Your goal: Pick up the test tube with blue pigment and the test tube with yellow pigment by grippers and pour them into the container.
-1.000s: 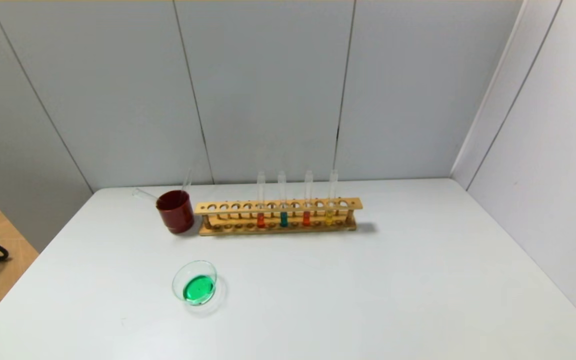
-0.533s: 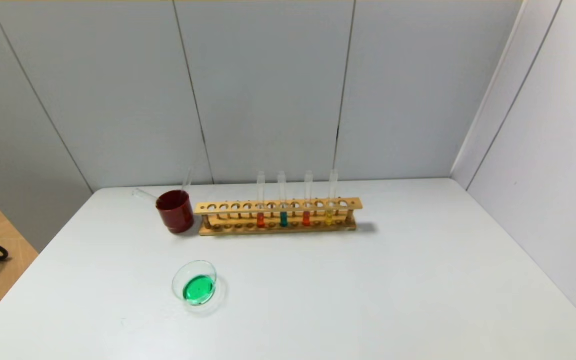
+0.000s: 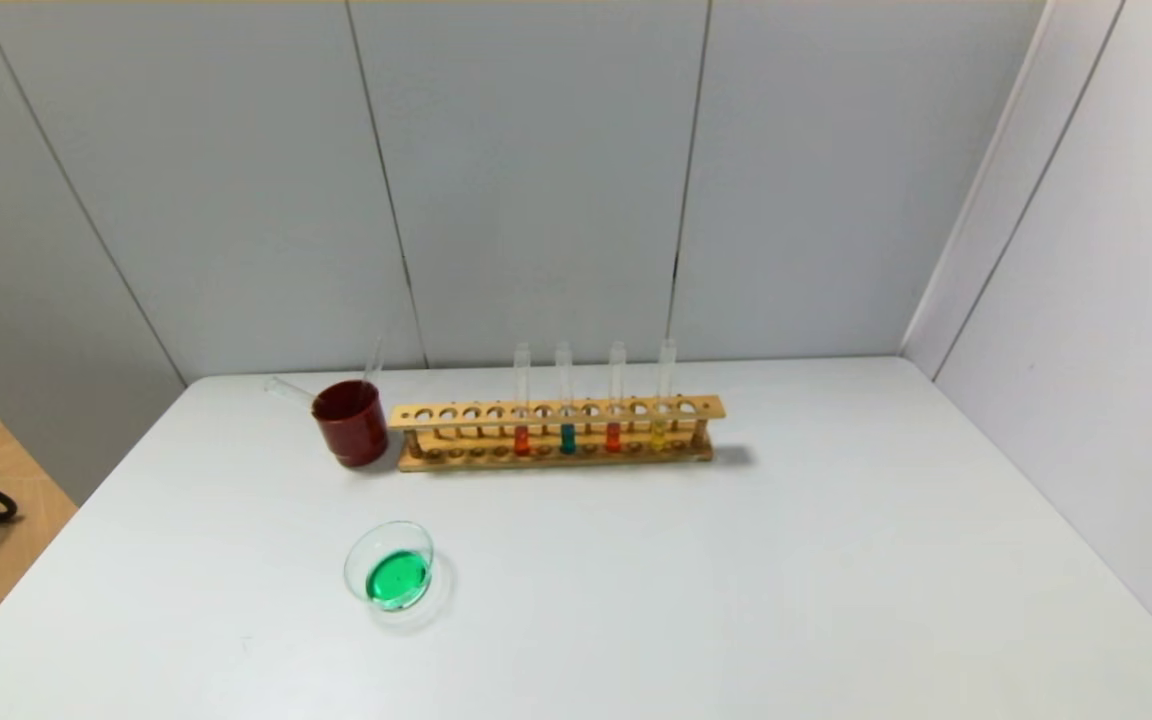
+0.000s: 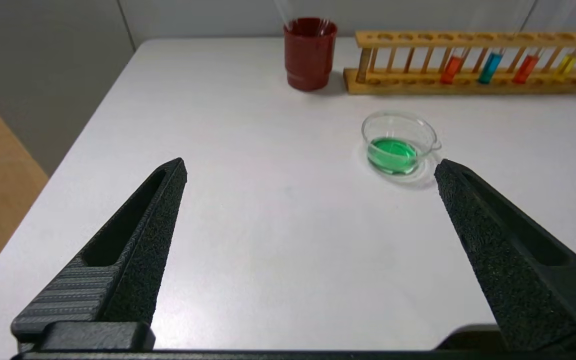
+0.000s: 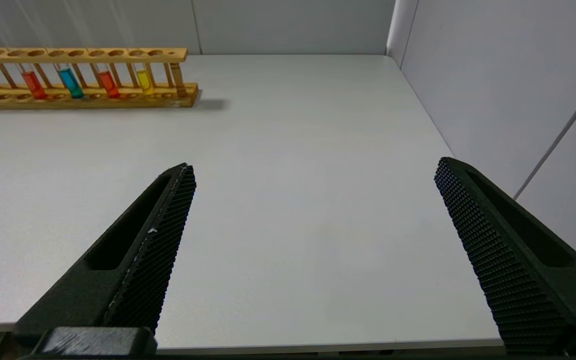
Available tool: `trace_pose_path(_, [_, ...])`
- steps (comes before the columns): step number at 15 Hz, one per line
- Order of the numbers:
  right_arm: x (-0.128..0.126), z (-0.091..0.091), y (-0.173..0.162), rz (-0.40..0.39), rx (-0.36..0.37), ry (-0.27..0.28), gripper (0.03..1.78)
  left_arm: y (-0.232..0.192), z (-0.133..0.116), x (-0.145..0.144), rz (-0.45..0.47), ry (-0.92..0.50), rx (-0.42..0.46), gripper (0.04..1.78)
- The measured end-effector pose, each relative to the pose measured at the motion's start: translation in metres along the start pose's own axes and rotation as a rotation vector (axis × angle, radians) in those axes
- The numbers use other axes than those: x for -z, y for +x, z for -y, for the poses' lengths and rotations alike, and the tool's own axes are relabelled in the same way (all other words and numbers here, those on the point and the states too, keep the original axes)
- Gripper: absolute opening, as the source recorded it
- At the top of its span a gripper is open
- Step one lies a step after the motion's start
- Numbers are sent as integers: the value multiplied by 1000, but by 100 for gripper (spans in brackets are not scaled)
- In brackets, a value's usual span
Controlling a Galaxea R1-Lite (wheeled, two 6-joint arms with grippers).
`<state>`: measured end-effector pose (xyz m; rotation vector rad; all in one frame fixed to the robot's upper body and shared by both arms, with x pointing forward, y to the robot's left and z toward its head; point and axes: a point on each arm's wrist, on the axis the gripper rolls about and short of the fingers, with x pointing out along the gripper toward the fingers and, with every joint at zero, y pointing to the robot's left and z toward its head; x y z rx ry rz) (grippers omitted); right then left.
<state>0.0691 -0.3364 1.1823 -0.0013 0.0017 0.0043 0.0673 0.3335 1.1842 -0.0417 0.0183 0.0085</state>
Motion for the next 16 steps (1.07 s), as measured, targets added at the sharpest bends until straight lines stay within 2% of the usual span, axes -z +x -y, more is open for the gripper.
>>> trace_pose_path(2, [0, 0, 0, 0, 0, 0, 175, 0, 0, 0, -11, 1, -4, 175])
trace_pose_path(6, [0, 0, 0, 0, 0, 0, 175, -1, 0, 2, -39, 103, 9, 175])
trace_pose_path(12, [0, 0, 0, 1, 0, -1, 175, -2, 0, 1, -47, 101, 14, 175])
trace_pose_path(16, [0, 0, 0, 1, 0, 0, 175, 0, 0, 0, -15, 54, 8, 175])
